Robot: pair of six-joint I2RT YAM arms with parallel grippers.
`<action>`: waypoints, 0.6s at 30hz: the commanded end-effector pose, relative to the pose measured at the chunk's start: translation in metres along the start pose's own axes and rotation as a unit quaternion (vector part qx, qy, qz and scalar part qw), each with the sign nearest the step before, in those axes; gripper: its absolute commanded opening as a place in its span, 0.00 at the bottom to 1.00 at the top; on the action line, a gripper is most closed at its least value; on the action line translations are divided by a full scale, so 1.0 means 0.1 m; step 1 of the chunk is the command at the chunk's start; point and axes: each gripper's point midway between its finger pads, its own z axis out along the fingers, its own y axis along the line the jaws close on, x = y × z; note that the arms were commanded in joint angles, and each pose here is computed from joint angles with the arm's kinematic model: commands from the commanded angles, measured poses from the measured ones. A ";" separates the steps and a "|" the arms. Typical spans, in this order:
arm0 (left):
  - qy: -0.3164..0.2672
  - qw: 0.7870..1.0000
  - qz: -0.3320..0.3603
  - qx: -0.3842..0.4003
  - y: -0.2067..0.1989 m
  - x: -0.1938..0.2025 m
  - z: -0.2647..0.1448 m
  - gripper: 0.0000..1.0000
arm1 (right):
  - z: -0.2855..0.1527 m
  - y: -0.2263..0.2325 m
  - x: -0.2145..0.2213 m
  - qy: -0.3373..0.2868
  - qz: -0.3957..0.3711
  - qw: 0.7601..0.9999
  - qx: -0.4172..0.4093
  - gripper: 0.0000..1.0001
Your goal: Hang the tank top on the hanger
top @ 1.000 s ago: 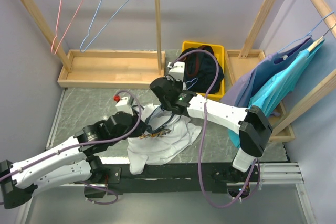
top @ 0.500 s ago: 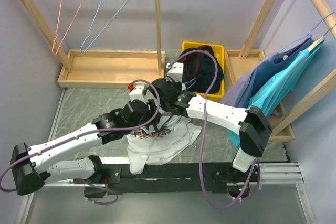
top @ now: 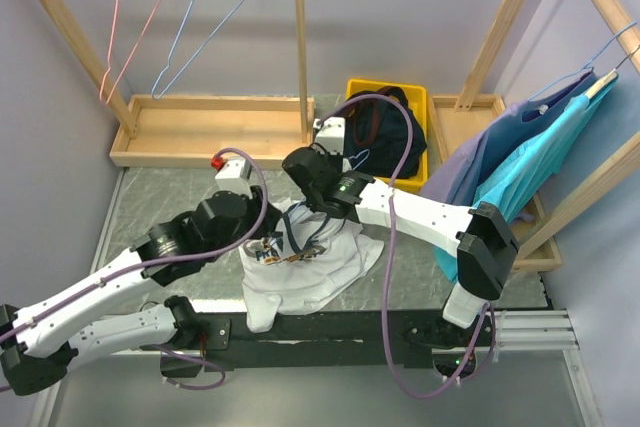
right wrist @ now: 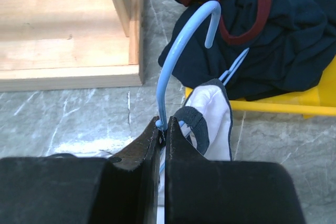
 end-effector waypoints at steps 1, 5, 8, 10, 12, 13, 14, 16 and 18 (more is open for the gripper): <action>0.020 0.999 0.013 -0.027 0.19 0.12 -0.08 0.24 | -0.11 0.19 -0.13 0.012 0.037 0.998 -0.050 0.00; 0.059 0.997 0.020 -0.047 0.38 0.47 0.04 0.26 | -0.12 0.19 -0.14 0.012 0.036 0.998 -0.052 0.00; 0.065 0.997 0.022 -0.044 0.39 0.56 0.10 0.34 | -0.13 0.19 -0.17 0.010 0.036 0.998 -0.053 0.00; 0.067 0.996 0.029 -0.045 0.40 0.58 0.14 0.37 | -0.14 0.18 -0.18 0.009 0.036 0.998 -0.052 0.00; 0.075 0.995 0.040 -0.054 0.42 0.62 0.18 0.37 | -0.14 0.18 -0.19 0.009 0.036 0.998 -0.052 0.00; 0.075 0.995 0.043 -0.055 0.41 0.61 0.19 0.38 | -0.14 0.17 -0.19 0.009 0.036 0.998 -0.051 0.00; 0.077 0.994 0.046 -0.055 0.41 0.62 0.22 0.38 | -0.14 0.16 -0.19 0.009 0.035 0.998 -0.050 0.00; 0.076 0.994 0.052 -0.051 0.39 0.63 0.24 0.41 | -0.15 0.16 -0.20 0.009 0.036 0.998 -0.052 0.00; 0.073 0.995 0.054 -0.043 0.35 0.62 0.28 0.41 | -0.15 0.16 -0.20 0.009 0.037 0.998 -0.052 0.00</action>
